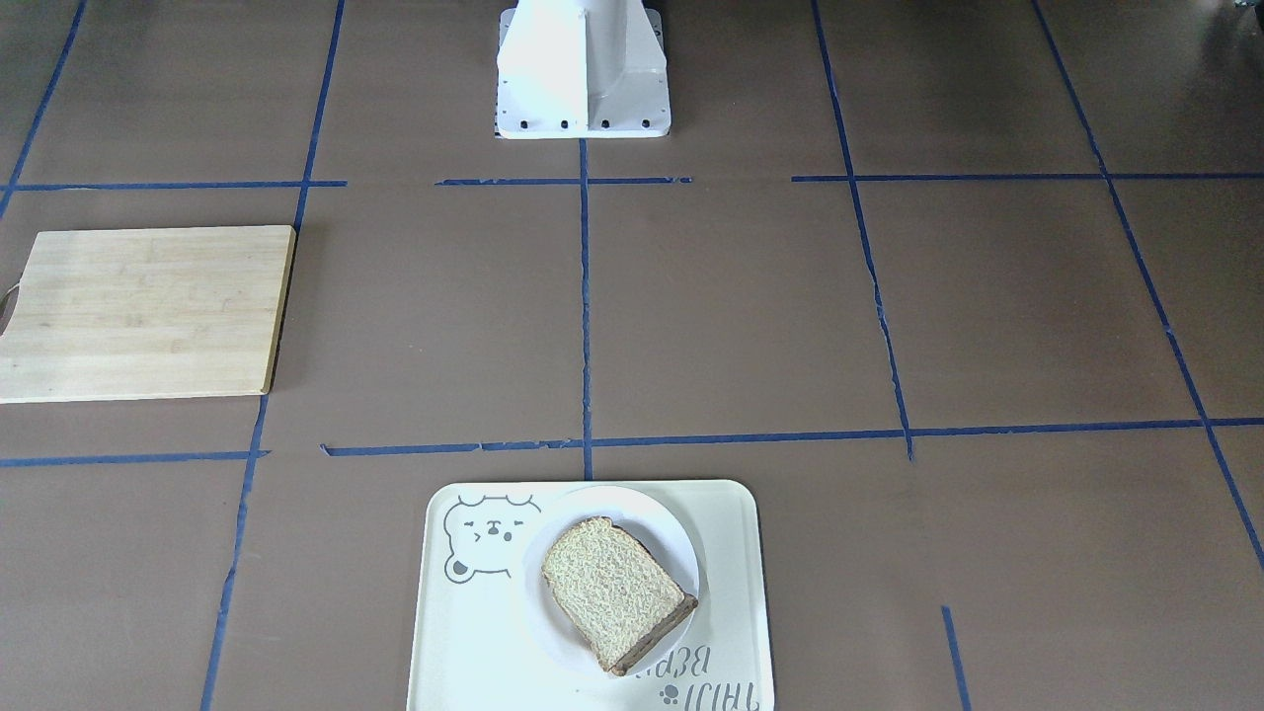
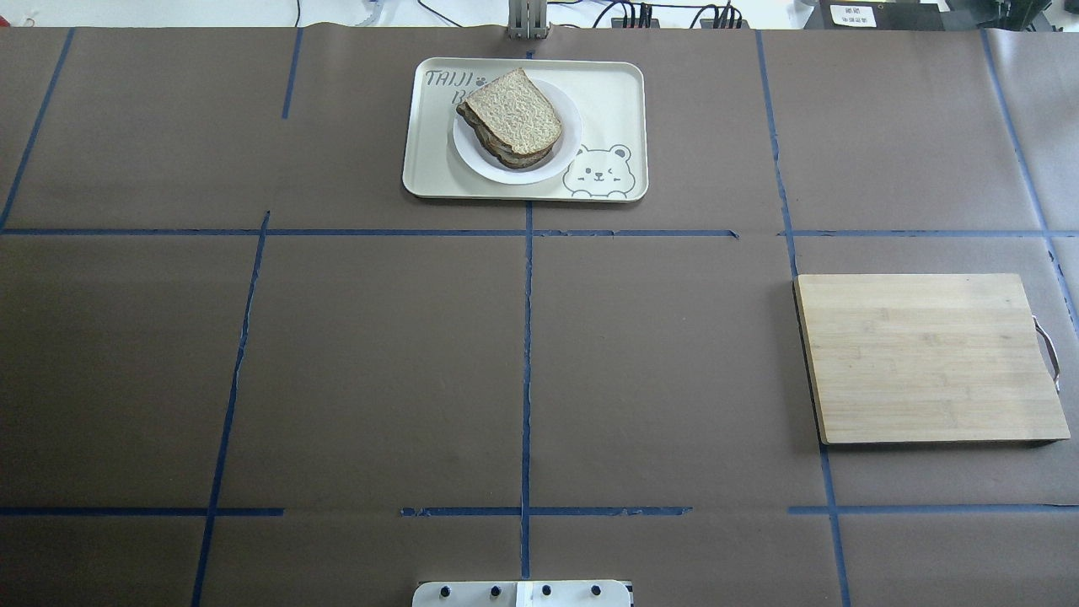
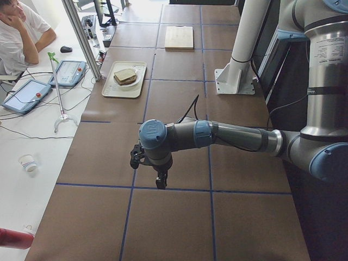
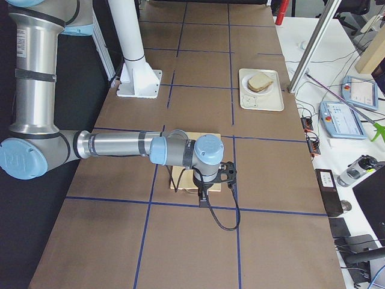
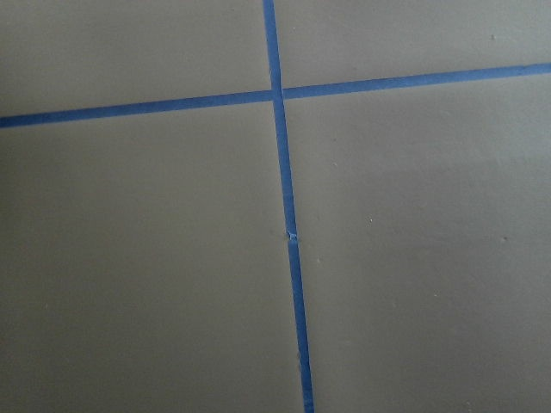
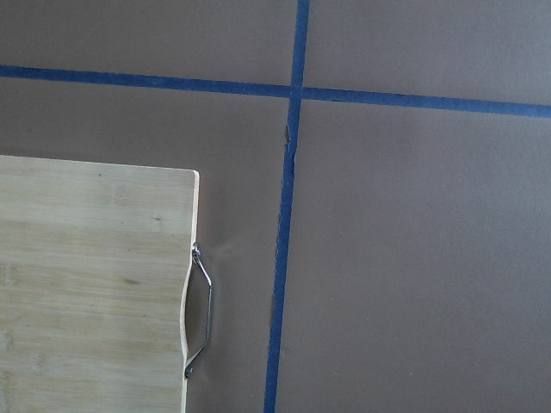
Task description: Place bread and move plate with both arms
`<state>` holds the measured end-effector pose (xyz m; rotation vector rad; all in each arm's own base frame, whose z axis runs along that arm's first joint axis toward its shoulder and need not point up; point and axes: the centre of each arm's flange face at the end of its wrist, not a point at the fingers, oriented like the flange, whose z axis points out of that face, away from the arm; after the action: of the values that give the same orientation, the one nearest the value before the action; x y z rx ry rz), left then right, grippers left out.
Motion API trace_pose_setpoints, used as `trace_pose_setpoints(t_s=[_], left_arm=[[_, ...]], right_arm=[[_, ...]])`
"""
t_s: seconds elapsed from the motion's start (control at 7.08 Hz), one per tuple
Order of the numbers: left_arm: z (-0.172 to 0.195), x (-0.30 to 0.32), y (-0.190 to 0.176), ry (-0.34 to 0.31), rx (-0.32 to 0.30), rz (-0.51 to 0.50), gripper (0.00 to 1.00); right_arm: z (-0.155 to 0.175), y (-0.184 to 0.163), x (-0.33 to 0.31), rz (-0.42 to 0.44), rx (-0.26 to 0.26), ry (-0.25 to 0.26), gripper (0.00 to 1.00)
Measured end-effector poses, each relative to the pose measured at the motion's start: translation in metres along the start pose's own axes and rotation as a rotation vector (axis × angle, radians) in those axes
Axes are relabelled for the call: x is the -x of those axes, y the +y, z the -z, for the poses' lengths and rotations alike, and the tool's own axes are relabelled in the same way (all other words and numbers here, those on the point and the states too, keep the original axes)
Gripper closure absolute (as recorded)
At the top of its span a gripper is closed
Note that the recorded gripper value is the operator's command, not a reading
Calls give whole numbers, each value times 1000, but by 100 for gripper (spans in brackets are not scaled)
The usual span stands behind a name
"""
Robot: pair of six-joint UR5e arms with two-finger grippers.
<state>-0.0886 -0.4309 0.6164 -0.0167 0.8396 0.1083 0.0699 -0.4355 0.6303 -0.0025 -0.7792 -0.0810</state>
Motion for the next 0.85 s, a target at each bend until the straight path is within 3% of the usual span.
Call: trace_pose_setpoints(t_s=[0.85], left_arm=[[-5,6,6,-1,-18,-9,0]], right_arm=[[-3,0,4,22,10,0,0]])
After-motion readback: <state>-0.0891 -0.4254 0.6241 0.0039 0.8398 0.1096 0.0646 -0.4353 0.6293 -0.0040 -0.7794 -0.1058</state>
